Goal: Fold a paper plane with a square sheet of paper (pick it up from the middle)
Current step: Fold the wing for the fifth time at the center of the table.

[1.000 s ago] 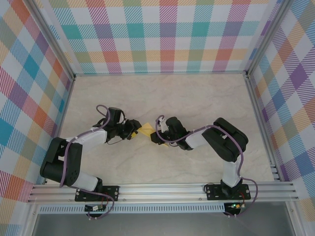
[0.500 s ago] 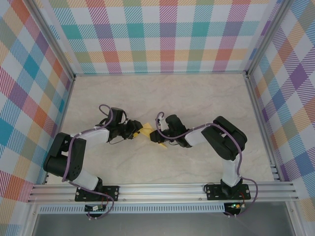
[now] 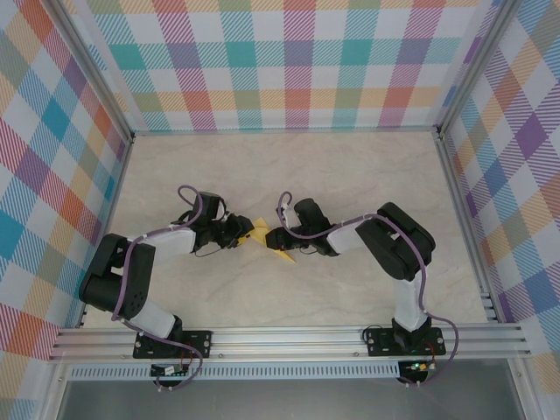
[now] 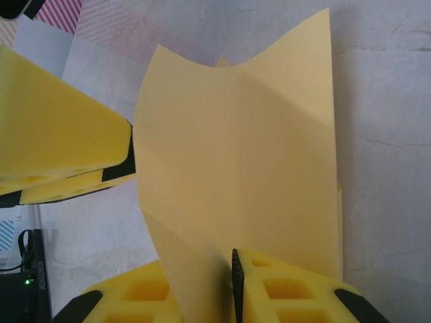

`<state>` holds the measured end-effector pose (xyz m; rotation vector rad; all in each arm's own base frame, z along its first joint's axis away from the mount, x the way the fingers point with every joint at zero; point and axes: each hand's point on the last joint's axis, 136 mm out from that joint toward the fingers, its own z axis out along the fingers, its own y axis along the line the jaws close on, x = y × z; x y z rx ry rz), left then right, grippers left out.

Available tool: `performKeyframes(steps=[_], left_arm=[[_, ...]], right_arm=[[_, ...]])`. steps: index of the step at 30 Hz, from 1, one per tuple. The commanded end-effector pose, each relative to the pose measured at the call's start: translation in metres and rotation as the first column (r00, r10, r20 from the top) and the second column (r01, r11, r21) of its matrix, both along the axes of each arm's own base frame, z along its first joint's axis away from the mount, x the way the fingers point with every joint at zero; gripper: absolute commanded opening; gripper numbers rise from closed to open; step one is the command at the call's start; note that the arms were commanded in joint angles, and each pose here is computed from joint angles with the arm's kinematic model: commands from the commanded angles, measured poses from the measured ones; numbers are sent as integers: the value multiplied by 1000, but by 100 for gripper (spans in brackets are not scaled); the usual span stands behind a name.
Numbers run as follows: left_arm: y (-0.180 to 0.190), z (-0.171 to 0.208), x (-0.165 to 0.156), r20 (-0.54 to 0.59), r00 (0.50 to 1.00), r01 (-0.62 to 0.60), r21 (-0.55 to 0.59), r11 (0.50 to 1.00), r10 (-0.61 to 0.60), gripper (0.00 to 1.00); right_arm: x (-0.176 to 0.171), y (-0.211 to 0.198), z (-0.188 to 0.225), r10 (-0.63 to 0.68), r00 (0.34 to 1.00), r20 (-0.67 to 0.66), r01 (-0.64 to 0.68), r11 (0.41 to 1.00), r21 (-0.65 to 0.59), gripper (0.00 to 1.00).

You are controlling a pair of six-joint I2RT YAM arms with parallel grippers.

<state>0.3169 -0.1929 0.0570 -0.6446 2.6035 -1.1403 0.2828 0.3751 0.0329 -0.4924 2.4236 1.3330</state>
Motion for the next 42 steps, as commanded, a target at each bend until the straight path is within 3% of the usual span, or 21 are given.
performKeyframes(steps=[1,26,34,42], left_arm=[[-8,9,10,58,998,29,-10,1000,-29,30],[-16,7,21,91,995,43,-38,998,-39,26],[-23,23,25,165,985,62,-81,995,-48,26],[-21,4,22,106,993,52,-60,997,-46,24]], right_arm=[[-6,0,-11,22,996,-86,-22,1000,-7,19],[-10,1,-16,78,977,-199,-82,997,-10,17],[-8,1,-17,71,977,-202,-76,997,-18,17],[-6,3,-11,76,977,-197,-80,997,-14,21]])
